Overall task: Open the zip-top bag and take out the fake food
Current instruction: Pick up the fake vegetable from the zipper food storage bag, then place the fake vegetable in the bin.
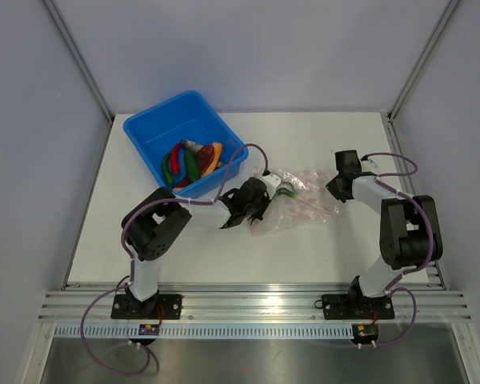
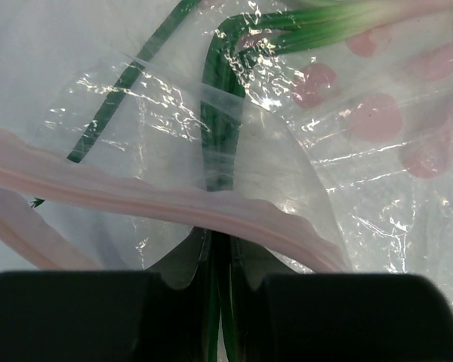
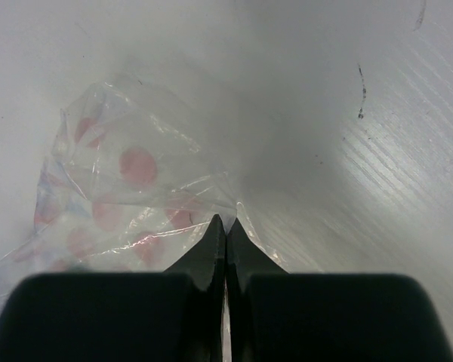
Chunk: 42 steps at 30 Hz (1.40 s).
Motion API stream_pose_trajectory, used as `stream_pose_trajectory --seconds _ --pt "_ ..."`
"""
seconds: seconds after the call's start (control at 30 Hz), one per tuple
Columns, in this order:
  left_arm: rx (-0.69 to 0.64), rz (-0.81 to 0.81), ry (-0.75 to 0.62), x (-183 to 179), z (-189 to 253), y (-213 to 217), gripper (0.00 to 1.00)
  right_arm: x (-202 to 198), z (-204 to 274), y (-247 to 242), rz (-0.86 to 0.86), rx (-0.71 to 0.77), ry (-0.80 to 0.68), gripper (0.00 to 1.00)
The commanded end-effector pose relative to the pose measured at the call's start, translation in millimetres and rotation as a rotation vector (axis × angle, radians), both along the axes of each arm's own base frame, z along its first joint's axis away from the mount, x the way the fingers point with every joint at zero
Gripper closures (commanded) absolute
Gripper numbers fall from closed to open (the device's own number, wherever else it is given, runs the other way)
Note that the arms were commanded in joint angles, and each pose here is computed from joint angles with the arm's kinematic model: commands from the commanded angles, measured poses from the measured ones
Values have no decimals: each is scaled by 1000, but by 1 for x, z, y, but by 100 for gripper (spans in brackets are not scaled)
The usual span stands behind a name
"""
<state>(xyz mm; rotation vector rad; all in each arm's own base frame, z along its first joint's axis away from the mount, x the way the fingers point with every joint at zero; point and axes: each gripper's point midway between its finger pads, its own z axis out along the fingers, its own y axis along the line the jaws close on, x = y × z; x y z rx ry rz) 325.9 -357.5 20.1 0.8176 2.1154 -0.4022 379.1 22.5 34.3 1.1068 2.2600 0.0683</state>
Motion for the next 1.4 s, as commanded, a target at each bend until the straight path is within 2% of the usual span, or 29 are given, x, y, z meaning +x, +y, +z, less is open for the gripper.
stream_pose_trajectory --seconds 0.0,0.1,0.3,0.6,0.87,1.07,1.37 --pt "-24 -25 -6 4 7 -14 95 10 20 -3 -7 7 -68 100" --pt "-14 -11 1 5 6 -12 100 9 19 -4 -10 7 -65 100" --pt "-29 63 -39 11 19 -2 100 5 11 -12 -68 5 -38 100" --pt "-23 289 -114 24 46 35 100 -2 4 -24 -133 -7 -8 100" --pt "47 501 -171 27 66 81 100 -4 3 -26 -141 -9 -5 100" --pt "45 540 -141 11 77 100 100 -4 2 -26 -143 -9 -3 100" --pt "31 504 -47 -37 92 132 100 -4 3 -26 -142 0 -4 100"
